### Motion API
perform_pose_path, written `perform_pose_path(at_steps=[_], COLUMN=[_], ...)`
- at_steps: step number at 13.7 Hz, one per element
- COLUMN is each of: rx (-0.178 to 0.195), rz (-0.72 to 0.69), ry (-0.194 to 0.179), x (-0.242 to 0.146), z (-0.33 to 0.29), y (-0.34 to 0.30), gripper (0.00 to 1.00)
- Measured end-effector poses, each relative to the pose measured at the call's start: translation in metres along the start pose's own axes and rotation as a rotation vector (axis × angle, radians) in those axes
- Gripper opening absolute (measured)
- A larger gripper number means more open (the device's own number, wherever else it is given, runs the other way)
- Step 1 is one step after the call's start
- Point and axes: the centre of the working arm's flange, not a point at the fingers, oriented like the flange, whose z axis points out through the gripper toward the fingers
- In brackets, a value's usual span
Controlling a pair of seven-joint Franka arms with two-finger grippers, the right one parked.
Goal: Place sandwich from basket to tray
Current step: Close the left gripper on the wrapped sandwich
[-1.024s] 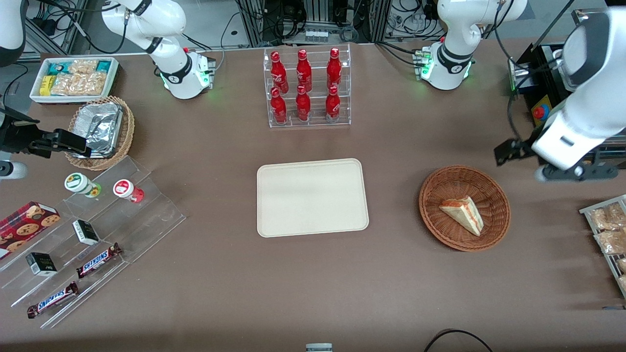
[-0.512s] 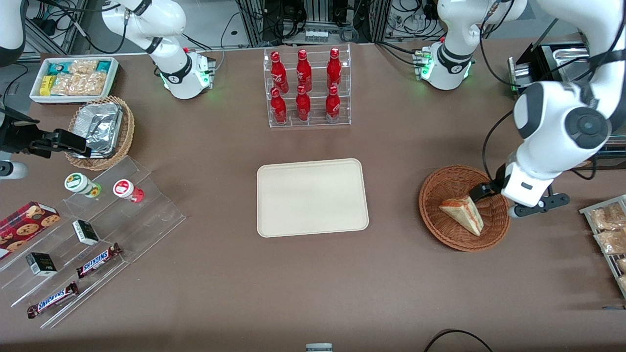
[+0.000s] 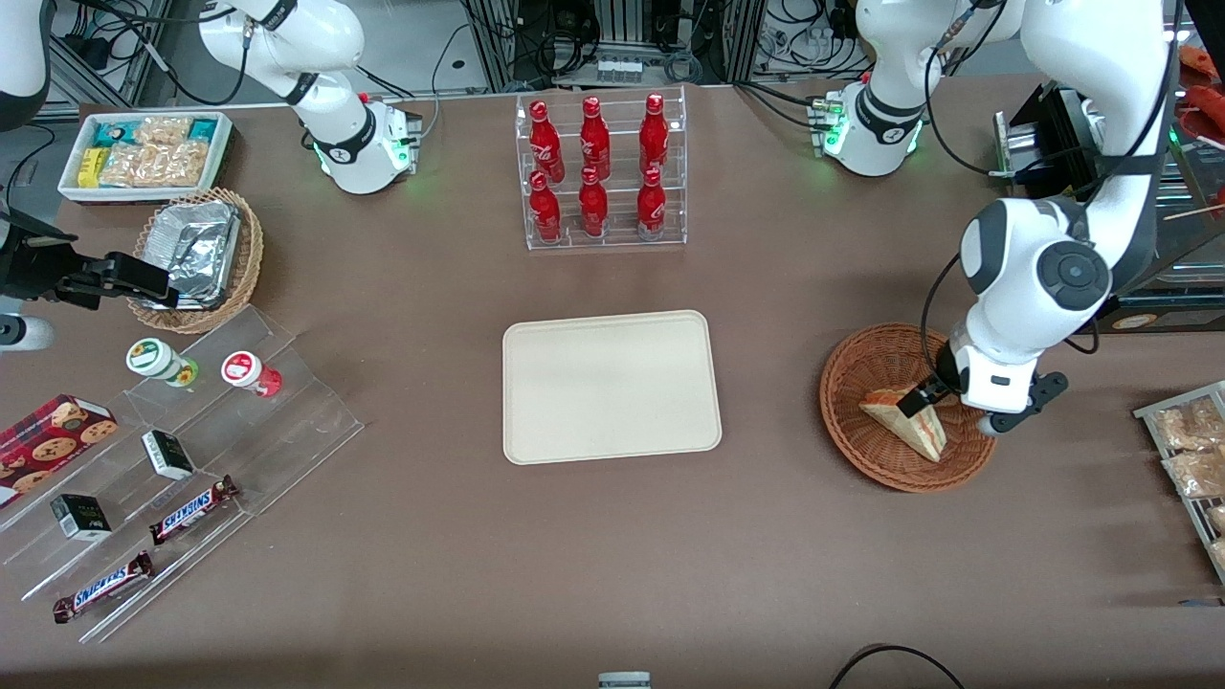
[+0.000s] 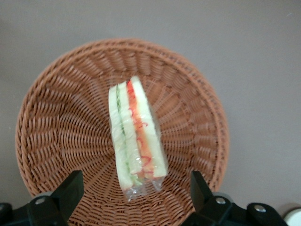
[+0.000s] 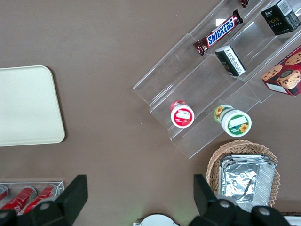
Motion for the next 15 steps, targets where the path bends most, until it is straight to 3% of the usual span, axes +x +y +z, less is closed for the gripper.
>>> perform_pose_path(at_steps=[6,15], rx=[0.008,-0.03], rz=[-0.017,-0.091], ry=[-0.016,0.021], x=[-0.013,-0.007], z=[0.036,0.046], y=[-0.01,-0.008], gripper=[1.0,1.0])
